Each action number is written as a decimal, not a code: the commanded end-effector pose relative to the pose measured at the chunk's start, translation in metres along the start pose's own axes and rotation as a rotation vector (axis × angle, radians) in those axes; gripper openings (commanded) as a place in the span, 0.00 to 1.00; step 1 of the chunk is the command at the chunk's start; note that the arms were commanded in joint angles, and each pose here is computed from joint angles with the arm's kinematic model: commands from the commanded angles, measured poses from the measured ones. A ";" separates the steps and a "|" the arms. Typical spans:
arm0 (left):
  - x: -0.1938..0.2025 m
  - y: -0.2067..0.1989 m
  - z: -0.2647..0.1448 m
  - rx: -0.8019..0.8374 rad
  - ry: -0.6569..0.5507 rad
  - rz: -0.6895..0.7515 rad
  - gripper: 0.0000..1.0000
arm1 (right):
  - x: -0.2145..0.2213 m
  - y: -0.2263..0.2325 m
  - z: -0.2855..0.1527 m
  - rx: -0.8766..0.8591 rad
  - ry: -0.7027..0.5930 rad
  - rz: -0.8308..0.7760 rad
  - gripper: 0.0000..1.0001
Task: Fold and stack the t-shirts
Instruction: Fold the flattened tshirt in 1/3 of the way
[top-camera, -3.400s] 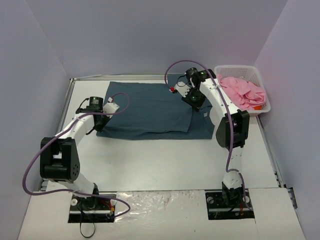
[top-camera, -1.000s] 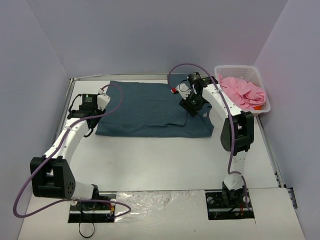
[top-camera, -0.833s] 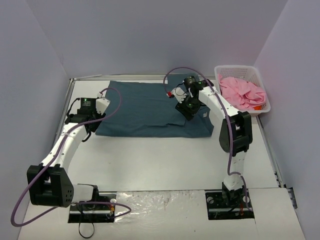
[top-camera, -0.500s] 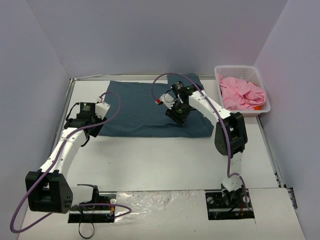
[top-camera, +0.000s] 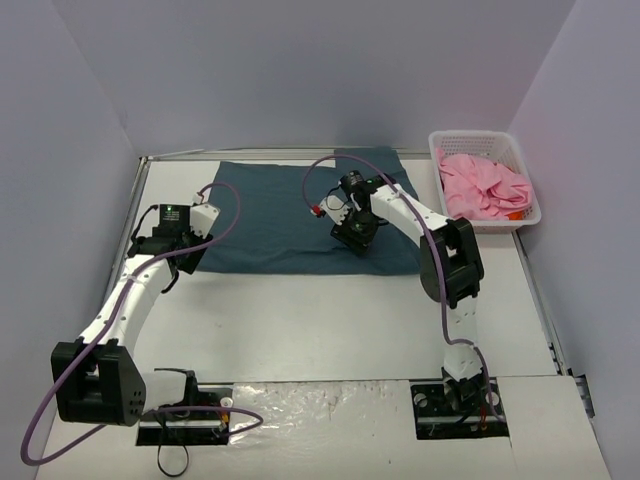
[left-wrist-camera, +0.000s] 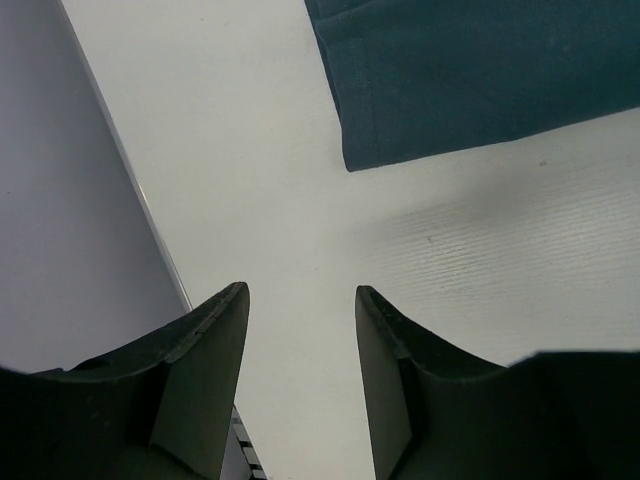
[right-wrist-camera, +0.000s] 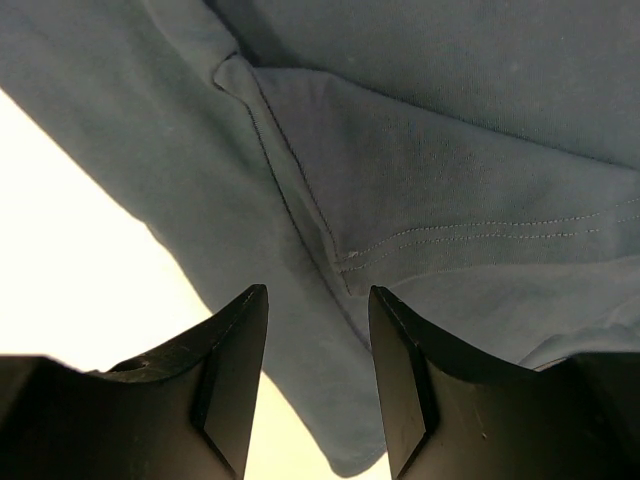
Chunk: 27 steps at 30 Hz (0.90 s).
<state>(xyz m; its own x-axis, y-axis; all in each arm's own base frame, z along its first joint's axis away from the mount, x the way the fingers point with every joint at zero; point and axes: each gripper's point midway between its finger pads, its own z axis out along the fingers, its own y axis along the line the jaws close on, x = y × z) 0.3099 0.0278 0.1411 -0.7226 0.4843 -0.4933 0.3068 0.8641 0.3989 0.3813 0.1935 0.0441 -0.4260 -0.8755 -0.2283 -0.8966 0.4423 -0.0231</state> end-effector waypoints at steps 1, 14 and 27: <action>0.004 -0.002 0.002 0.008 0.012 -0.018 0.45 | 0.012 0.000 0.003 -0.004 0.040 0.021 0.41; 0.006 -0.004 0.002 0.017 0.016 -0.013 0.45 | 0.026 -0.012 0.014 0.020 0.063 0.059 0.37; 0.006 -0.005 0.002 0.024 0.016 -0.011 0.45 | 0.026 -0.011 0.013 0.014 0.056 0.063 0.00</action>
<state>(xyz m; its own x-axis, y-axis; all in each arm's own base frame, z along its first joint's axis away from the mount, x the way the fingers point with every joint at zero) 0.3067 0.0254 0.1322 -0.7301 0.4860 -0.4803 0.3246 0.8652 0.3821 0.3884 0.1758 0.0260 -0.4761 -0.8554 -0.2039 -0.8695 0.4926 -0.0363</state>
